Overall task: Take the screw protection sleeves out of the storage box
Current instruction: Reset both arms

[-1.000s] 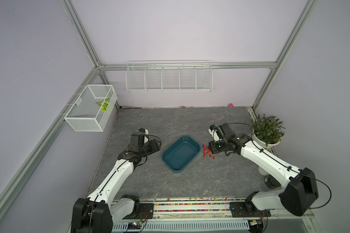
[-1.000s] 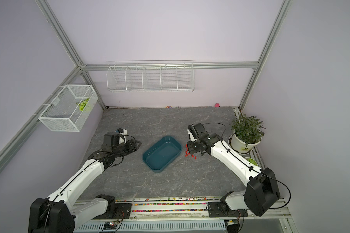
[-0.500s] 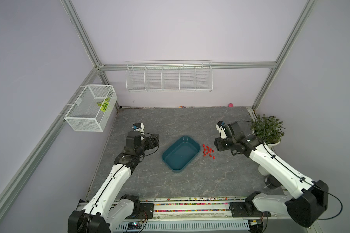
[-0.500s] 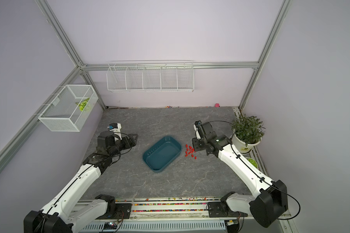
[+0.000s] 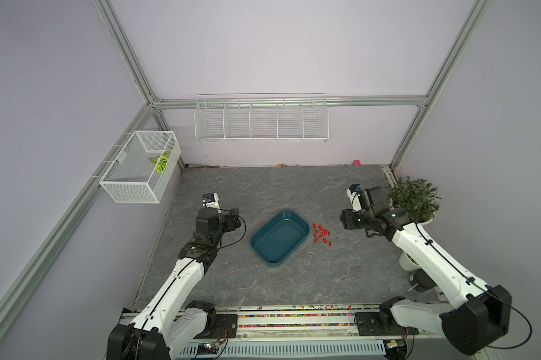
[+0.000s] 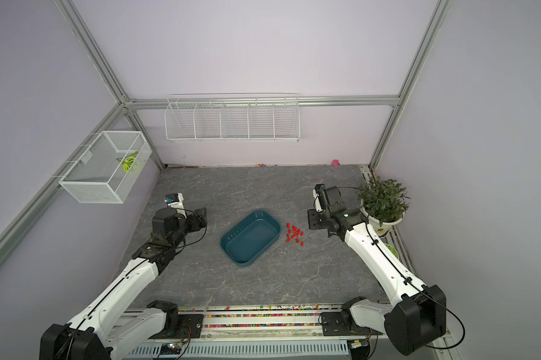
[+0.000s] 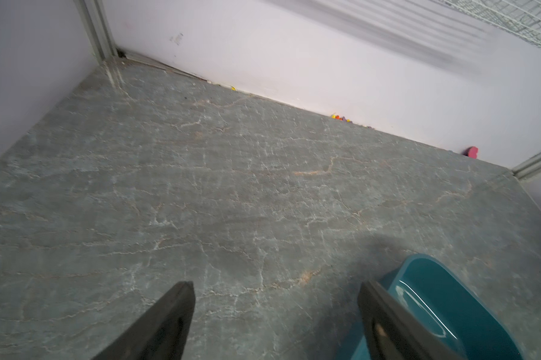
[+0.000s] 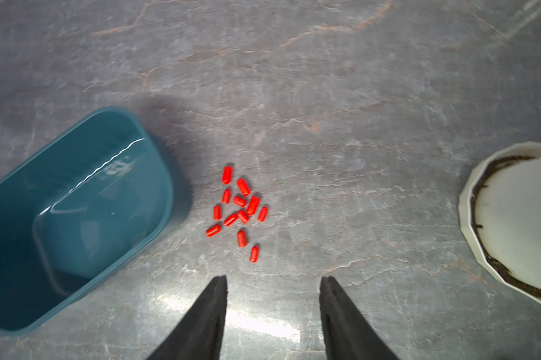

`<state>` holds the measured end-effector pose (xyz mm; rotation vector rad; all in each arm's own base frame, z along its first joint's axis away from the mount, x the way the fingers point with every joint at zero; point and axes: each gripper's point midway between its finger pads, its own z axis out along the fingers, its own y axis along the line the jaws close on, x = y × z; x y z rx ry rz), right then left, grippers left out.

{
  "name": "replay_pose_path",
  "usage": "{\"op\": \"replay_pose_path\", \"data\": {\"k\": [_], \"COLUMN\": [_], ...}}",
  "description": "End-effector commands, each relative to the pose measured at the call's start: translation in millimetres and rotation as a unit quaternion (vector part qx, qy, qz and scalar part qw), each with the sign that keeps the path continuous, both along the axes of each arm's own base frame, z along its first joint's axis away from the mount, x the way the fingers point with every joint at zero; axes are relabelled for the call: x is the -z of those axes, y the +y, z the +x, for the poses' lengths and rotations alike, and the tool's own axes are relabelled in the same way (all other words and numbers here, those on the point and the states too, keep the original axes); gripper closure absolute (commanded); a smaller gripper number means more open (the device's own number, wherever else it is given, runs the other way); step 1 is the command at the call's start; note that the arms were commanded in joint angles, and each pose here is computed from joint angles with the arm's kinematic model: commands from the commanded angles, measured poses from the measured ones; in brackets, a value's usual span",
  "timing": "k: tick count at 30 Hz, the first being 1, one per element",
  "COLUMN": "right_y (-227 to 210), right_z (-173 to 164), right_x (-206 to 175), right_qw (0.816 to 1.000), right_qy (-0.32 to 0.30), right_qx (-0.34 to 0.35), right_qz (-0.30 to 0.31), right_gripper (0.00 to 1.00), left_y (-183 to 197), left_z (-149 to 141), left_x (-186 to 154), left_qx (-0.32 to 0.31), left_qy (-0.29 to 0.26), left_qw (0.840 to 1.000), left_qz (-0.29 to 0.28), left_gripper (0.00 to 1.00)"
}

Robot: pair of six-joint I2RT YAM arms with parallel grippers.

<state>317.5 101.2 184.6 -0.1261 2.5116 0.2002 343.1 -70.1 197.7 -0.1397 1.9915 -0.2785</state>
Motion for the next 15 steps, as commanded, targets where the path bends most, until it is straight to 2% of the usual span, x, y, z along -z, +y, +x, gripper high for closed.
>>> {"op": "replay_pose_path", "data": {"k": [1, 4, 8, 15], "right_y": [-11.8, -27.7, -47.0, -63.8], "right_z": [6.1, 13.5, 19.6, 23.9], "right_x": [14.1, 27.7, 33.2, 20.7], "right_qw": [0.998, 0.995, 0.992, 0.995], "right_qy": [0.025, 0.042, 0.041, -0.037], "right_qx": [0.025, 0.057, 0.091, 0.085], "right_qz": [0.048, 0.077, 0.079, 0.032], "right_gripper": [0.53, 0.54, 0.53, 0.52], "left_y": [15.2, 25.9, 41.0, 54.8], "left_z": [9.1, 8.3, 3.6, -6.2], "left_x": [-13.4, -11.1, -5.9, 10.0], "left_qx": [-0.034, -0.058, -0.09, -0.121], "left_qy": [-0.035, -0.049, -0.065, -0.092], "left_qw": [0.998, 0.996, 0.991, 0.984], "left_qz": [0.033, 0.054, 0.082, 0.094], "left_gripper": [0.12, 0.12, 0.12, 0.11]}}
